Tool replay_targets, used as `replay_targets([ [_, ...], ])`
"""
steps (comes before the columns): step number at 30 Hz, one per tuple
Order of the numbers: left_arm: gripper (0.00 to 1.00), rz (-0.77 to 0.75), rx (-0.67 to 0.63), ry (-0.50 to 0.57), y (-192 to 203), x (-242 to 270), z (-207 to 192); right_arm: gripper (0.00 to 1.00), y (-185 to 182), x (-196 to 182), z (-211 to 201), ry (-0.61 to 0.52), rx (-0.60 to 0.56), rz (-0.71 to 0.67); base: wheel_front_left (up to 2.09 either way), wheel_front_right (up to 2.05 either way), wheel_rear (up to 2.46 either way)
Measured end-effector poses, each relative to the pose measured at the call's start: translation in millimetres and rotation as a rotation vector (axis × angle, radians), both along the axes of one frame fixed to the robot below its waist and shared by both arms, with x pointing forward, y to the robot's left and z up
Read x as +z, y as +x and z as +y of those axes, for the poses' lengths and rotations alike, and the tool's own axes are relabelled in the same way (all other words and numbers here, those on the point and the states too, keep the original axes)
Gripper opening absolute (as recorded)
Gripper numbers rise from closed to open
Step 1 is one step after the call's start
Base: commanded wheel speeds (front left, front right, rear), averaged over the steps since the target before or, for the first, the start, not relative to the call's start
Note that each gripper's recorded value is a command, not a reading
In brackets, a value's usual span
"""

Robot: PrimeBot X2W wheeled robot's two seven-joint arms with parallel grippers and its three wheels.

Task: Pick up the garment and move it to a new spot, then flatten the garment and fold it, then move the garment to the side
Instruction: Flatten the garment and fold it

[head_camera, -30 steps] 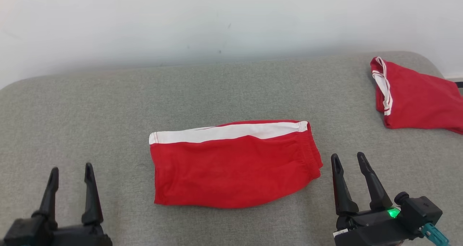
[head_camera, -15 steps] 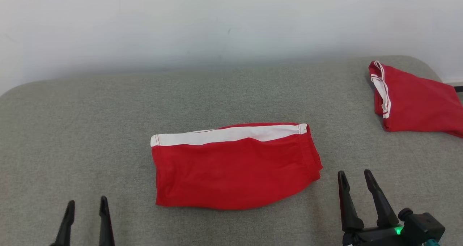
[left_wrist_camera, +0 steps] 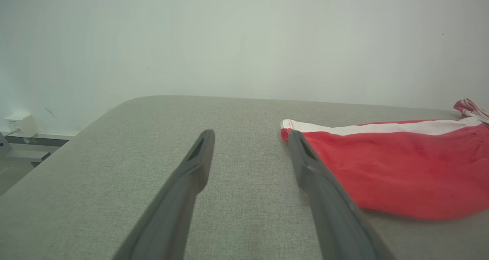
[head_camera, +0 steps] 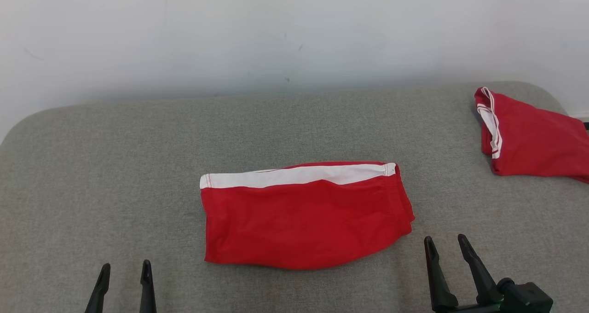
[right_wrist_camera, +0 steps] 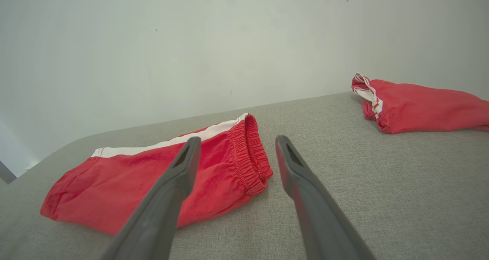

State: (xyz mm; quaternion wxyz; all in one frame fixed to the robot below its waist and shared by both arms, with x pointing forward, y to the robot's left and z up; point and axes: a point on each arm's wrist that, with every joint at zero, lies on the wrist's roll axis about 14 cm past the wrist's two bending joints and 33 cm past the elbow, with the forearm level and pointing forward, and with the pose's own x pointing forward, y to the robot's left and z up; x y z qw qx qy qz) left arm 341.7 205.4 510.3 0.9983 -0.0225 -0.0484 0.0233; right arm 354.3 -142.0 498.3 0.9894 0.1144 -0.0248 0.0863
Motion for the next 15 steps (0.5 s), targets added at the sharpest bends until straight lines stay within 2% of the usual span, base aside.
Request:
replay_targets([
  [8,1.00,0.009,0.006,0.001,-2,-3,2,1.00,2,0,2,-0.020,0.014,-0.002,0.00,0.00,0.00],
  [15,1.00,0.000,0.007,-0.003,3,0,2,1.00,33,1,5,-0.106,0.065,-0.001,0.00,0.00,0.00],
])
